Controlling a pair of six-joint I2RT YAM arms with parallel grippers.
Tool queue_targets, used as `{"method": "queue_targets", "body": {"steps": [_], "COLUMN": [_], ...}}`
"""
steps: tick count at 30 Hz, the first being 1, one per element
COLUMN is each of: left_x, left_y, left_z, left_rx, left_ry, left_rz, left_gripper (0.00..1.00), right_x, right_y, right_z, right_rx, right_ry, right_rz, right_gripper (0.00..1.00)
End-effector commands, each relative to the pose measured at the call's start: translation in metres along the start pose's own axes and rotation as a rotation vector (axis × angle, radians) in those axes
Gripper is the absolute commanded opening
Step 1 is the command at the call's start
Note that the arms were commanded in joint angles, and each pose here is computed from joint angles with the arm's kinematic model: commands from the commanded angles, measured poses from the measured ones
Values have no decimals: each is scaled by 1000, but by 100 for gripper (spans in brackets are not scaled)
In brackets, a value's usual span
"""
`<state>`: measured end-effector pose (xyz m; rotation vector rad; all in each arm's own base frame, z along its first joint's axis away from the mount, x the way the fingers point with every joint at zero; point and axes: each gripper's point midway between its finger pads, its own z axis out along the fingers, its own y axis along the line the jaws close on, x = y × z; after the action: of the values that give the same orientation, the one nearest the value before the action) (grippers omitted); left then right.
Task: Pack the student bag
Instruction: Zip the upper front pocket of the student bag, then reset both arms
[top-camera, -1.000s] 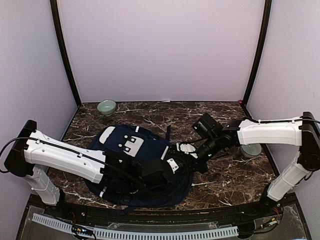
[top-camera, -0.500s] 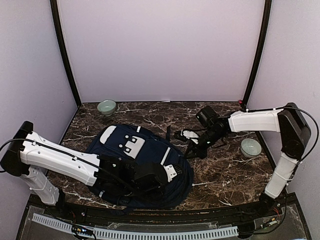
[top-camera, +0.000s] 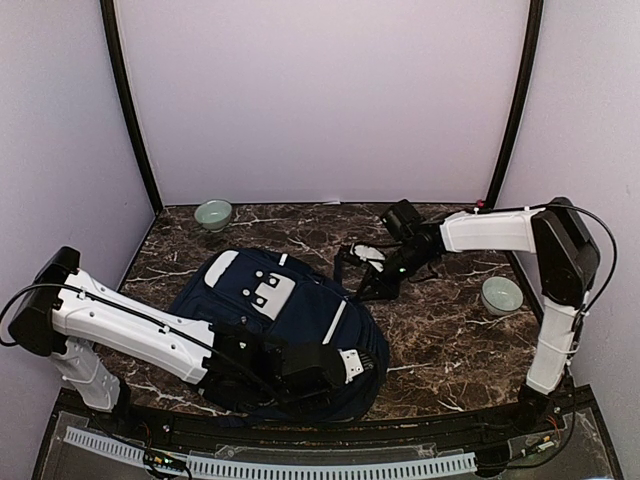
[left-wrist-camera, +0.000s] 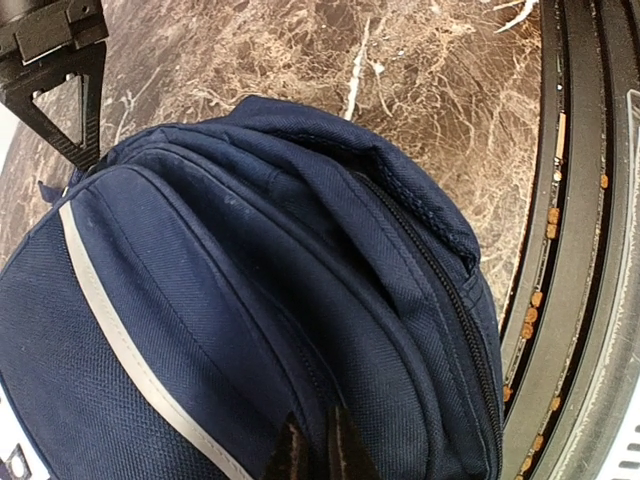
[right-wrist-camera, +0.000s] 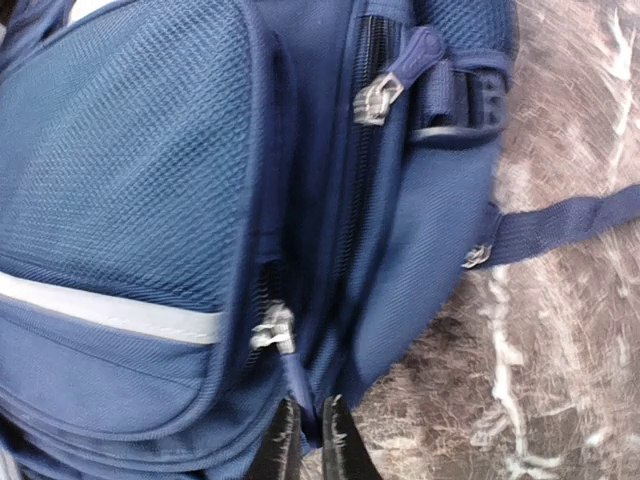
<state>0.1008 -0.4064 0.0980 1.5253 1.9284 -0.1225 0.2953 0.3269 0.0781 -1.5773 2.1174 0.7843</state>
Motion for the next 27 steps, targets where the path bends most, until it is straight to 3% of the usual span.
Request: {"method": "queue_targets", "body": {"steps": [1,3,6,8,14,20,22,24,27], "left_x": [-30,-35,-41,-43,-38,-17,-10,1,34], "left_y": [-14,0,15,23,69,160,195,225,272], "left_z": [-20,-26,-34,-39,-62,-108,-134,-156,-182], "left_rx": [34,-7,-39,-56,-154,-389,-493,-565,-656], "left_ry": [-127,-156,-191,-204,-192,-209,-273,-336,-373], "left_rz": [-8,-48,-100,-115,-173,-303,-387,-465,-619], "left_gripper": [8,18,43,53,73,97,99,99,99], "right_x": [-39,-42,-43,-44,-49,-37,-26,-14,-3], "right_y": [-27,-24,-28,-31,-38,-59,-75,-92,-102], "right_z": [-32,-52,-82,-105,-187,-265,-288,-315,-344], "right_rx": [144,179,246,281,401,597,665,734,711], "right_ry": [-139,-165,-192,-221,-353,-488,-514,-549,-638], "right_rz": [-24,-23,18,50,141,263,346,462,556], "right_gripper": [17,23,33,37,46,61,75,98,100]}}
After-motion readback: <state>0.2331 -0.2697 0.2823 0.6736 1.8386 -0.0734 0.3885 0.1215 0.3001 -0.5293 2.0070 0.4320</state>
